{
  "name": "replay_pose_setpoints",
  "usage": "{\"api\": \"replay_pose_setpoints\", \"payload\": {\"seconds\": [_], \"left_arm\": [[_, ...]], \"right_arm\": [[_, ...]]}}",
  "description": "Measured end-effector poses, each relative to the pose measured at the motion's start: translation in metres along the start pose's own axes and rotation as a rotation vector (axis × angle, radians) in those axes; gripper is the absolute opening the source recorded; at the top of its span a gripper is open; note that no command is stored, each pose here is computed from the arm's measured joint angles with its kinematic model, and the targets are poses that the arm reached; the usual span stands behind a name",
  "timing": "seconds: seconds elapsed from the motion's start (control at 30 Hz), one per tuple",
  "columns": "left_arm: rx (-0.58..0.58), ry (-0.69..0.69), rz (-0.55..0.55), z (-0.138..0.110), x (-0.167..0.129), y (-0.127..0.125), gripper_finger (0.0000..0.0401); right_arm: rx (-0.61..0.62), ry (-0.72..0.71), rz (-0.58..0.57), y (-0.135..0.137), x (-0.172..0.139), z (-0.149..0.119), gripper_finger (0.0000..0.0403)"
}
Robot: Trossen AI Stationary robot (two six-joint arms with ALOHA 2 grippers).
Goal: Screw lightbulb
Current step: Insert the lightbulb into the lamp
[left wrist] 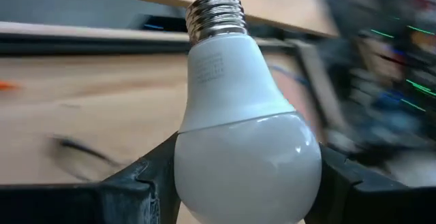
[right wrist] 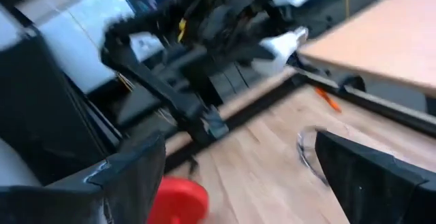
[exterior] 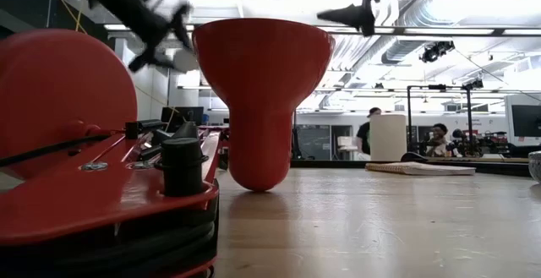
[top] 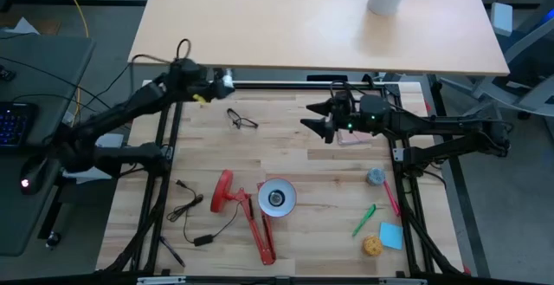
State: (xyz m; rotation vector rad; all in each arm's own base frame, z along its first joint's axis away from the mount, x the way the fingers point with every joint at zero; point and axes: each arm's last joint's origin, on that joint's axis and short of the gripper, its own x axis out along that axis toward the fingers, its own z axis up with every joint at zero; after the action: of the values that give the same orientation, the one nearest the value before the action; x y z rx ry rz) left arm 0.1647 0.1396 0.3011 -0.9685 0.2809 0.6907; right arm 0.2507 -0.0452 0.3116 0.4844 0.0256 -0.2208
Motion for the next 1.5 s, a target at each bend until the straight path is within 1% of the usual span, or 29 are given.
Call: {"api": "replay_pose_setpoints", "payload": {"seconds": [0.1, 0.17, 0.27, 0.37, 0.43, 0.5, 0.57, 0.63, 0.73, 0.83, 0.97, 1.07, 1.13, 1.2, 1.4, 1.5], "left_arm": [[0.07, 0.07, -0.198, -0.012, -0.021, -0.02, 0.0209], [0.132, 0.118, -0.296, -0.023, -0.031, -0.032, 0.0209], [0.254, 0.176, -0.375, -0.036, -0.037, -0.047, 0.0209], [0.41, 0.215, -0.41, -0.046, -0.035, -0.061, 0.0209], [0.508, 0.236, -0.395, -0.05, -0.03, -0.07, 0.0209], [0.614, 0.274, -0.385, -0.053, -0.022, -0.081, 0.0209], [0.724, 0.305, -0.392, -0.053, -0.014, -0.095, 0.0209], [0.843, 0.333, -0.37, -0.053, -0.006, -0.109, 0.0209], [1.029, 0.337, -0.307, -0.049, 0.006, -0.131, 0.0209], [1.178, 0.316, -0.258, -0.043, 0.013, -0.151, 0.0209], [1.323, 0.281, -0.267, -0.041, 0.014, -0.171, 0.0209], [1.425, 0.247, -0.259, -0.043, 0.011, -0.179, 0.0209], [1.478, 0.229, -0.239, -0.045, 0.009, -0.18, 0.021], [1.501, 0.215, -0.213, -0.045, 0.009, -0.181, 0.0209], [1.498, 0.165, -0.199, -0.044, 0.012, -0.184, 0.021], [1.514, 0.14, -0.2, -0.043, 0.012, -0.186, 0.021]], "right_arm": [[0.008, -0.025, 0.045, 0.0, 0.0, 0.005, 0.0367], [0.028, -0.01, 0.075, -0.001, 0.0, 0.005, 0.0367], [0.097, 0.024, 0.14, -0.003, 0.0, 0.007, 0.0367], [0.195, 0.076, 0.197, -0.005, 0.0, 0.007, 0.0367], [0.224, 0.106, 0.218, -0.004, 0.002, 0.006, 0.0367], [0.221, 0.136, 0.235, 0.0, 0.006, 0.009, 0.0367], [0.183, 0.153, 0.245, 0.007, 0.013, 0.014, 0.0367], [0.125, 0.195, 0.239, 0.014, 0.021, 0.02, 0.0367], [0.034, 0.307, 0.175, 0.019, 0.036, 0.026, 0.0367], [-0.04, 0.401, 0.096, 0.02, 0.047, 0.032, 0.0367], [-0.119, 0.379, 0.079, 0.025, 0.056, 0.044, 0.0367], [-0.159, 0.35, 0.066, 0.028, 0.058, 0.051, 0.0367], [-0.167, 0.328, 0.076, 0.03, 0.058, 0.055, 0.0367], [-0.169, 0.311, 0.085, 0.032, 0.058, 0.058, 0.0367], [-0.175, 0.301, 0.104, 0.036, 0.06, 0.056, 0.0367], [-0.18, 0.267, 0.111, 0.04, 0.063, 0.056, 0.0367]]}}
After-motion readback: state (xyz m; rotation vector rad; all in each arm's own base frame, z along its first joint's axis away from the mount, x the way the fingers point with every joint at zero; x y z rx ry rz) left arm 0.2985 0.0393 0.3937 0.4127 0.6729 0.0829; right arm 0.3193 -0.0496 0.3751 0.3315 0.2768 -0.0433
